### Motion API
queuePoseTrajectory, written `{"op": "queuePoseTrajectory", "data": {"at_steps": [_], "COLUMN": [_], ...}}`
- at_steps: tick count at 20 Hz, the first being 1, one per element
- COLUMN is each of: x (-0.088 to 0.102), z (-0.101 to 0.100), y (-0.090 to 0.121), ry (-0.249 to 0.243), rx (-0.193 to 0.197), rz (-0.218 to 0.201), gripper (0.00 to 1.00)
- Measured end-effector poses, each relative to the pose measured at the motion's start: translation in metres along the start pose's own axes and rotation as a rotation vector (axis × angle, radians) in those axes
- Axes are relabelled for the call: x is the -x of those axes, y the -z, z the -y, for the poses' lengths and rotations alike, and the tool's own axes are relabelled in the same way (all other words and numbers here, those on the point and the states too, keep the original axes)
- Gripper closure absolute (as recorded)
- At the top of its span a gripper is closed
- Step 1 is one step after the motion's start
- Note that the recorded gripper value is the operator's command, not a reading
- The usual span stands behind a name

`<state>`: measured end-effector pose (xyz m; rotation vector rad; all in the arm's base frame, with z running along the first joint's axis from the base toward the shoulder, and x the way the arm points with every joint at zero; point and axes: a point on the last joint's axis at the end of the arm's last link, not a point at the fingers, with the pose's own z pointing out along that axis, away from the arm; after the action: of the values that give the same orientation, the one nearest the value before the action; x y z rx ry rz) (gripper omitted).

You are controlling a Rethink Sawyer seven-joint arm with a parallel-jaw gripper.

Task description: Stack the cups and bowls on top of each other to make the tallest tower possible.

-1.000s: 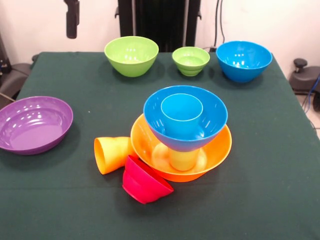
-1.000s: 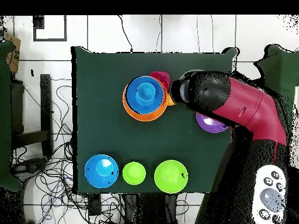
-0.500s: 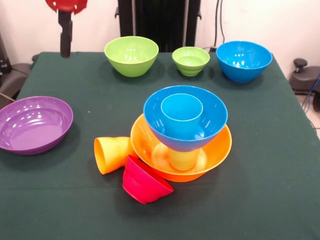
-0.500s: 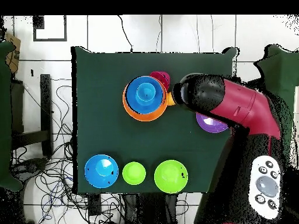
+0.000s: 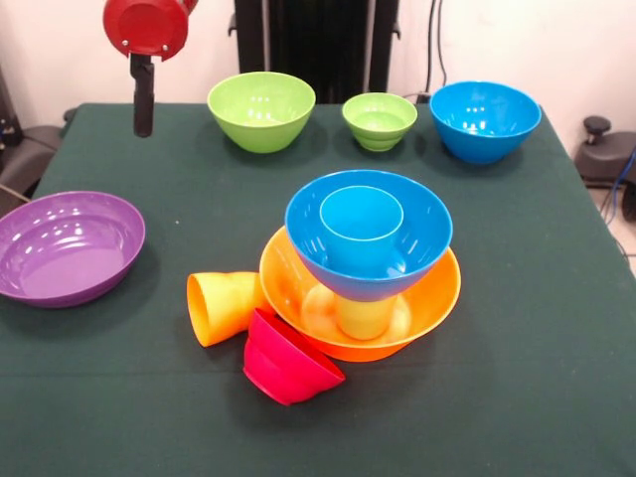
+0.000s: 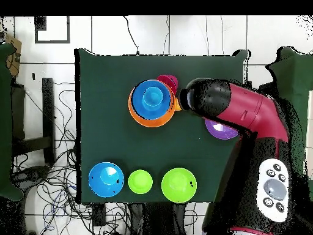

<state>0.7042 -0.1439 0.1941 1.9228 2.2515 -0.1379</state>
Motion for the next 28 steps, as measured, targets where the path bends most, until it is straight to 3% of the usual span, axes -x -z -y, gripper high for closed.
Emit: {"op": "queuePoseTrajectory", "data": {"at_steps": [16,28], "x": [-0.004,0.01], "z": [-0.006,0.0], "y": [-0.009,-0.059], "ry": [0.007,-0.005], "rx": [0.006,-0.036], "rz": [-0.024,-0.049], "gripper": [0.0,0.0]}}
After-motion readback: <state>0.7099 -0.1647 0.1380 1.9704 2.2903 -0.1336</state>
